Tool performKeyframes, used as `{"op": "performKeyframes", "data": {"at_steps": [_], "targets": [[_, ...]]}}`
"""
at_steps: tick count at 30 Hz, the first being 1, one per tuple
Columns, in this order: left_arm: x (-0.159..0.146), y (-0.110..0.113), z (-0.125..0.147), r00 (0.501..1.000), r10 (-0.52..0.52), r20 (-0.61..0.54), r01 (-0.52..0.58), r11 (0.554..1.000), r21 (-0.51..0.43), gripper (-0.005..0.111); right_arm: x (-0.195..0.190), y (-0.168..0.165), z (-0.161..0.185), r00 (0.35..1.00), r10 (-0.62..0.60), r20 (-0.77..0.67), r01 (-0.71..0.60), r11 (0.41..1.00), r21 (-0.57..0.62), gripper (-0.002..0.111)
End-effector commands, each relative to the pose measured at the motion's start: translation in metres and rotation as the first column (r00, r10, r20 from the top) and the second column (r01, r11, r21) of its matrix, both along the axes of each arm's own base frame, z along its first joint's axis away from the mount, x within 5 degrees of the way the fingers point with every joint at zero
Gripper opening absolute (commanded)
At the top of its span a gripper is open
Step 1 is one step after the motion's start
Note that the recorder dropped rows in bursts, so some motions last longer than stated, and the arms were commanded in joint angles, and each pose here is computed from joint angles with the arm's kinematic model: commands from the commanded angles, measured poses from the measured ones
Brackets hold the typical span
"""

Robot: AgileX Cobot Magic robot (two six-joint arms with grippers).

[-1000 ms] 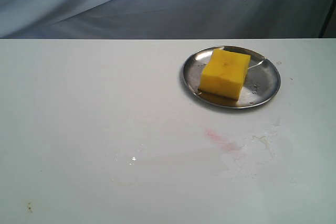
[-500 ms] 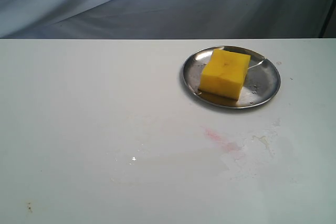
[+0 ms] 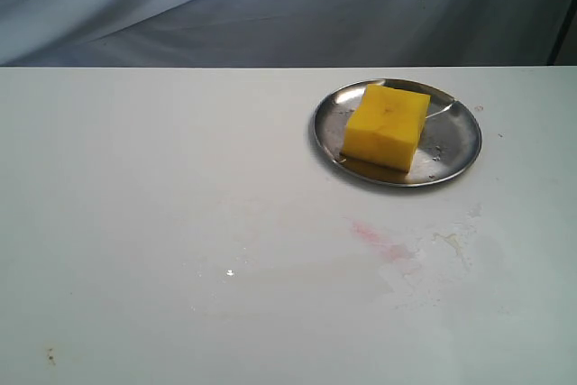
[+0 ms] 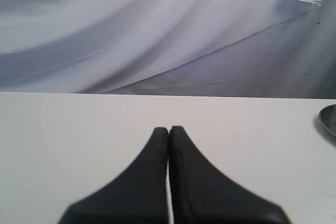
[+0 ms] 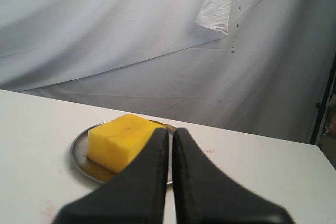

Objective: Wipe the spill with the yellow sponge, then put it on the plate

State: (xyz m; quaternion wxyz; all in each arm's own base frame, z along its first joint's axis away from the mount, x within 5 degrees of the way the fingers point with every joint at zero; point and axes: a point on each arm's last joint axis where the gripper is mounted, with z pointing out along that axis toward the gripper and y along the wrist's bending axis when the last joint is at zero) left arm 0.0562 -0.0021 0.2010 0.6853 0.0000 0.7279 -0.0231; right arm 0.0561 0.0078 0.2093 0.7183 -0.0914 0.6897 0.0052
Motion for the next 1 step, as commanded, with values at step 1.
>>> {"op": "performKeyframes", "data": {"at_steps": [1], "targets": [[0.0001,0.0000,-0.0010,1.000,-0.001,0.001,0.001,1.000,0.000,0.001,-0.0002,0.0000,-0.0014,1.000,0.000,-0.002,0.000,1.000,-0.005,0.003]]}}
